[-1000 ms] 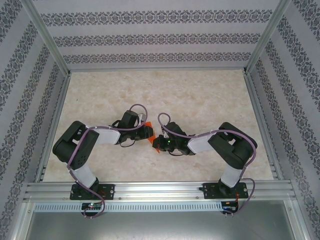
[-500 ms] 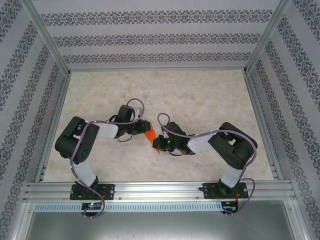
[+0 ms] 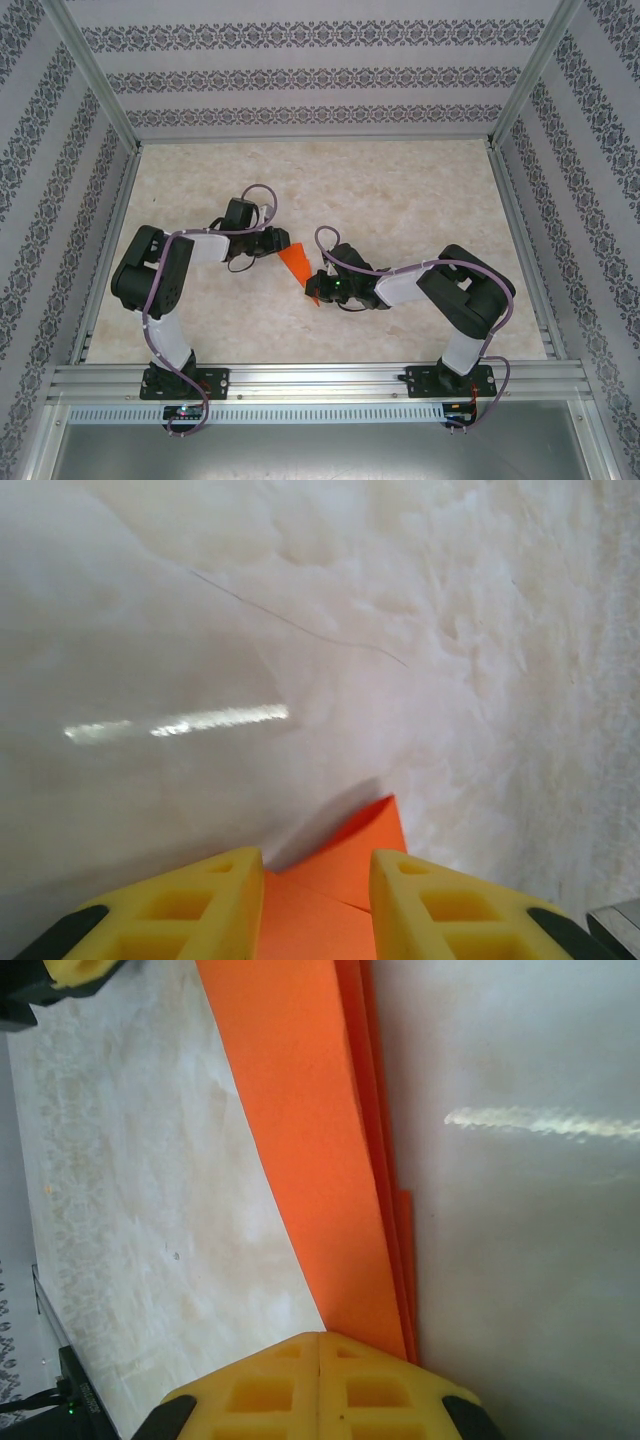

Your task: Fold a paper plane with a square sheet of paper (pick it up from the middle)

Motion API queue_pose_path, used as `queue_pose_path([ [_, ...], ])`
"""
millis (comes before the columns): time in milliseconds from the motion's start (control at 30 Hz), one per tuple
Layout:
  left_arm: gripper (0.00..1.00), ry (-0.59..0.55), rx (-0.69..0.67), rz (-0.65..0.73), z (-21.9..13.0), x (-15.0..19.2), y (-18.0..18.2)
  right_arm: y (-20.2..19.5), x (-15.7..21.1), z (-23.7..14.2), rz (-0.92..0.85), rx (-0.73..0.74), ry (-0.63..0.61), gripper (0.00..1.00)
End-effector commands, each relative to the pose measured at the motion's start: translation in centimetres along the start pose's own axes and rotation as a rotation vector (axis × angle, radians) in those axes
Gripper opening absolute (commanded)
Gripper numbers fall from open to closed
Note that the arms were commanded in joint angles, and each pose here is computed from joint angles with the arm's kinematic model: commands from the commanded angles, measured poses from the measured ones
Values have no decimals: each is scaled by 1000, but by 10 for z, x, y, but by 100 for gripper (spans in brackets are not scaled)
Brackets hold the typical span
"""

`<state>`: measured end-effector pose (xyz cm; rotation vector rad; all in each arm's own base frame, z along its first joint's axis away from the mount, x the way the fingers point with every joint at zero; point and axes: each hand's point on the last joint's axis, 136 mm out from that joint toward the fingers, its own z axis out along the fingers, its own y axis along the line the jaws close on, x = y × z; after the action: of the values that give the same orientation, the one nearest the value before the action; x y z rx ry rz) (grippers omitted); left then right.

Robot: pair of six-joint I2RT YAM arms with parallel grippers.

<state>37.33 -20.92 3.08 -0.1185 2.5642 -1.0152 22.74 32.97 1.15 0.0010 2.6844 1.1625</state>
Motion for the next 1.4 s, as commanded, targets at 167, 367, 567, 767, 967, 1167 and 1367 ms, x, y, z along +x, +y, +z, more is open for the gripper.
queue_pose_path([
  [167, 37, -39, -74, 22, -17, -26, 15, -83, 54, -7, 77, 298, 170, 0],
  [367, 39, -98, -9, 48, -49, -40, -21, -81, 51, -5, 70, 298, 171, 0],
  [567, 30, -45, 177, 44, -54, -4, -64, -78, 48, -3, 71, 280, 156, 0],
  [767, 21, 57, 186, 36, -26, 35, -68, -76, 47, -1, 70, 268, 156, 0],
  [967, 20, 99, 139, -3, 3, 47, -43, -75, 46, -1, 68, 263, 156, 0],
  [1167, 20, 142, 28, -7, 23, 58, -8, -56, 35, -5, 37, 219, 129, 0],
  [1367, 21, 160, -1, -15, 25, 70, 5, 2, 0, -15, -35, 97, 40, 0],
])
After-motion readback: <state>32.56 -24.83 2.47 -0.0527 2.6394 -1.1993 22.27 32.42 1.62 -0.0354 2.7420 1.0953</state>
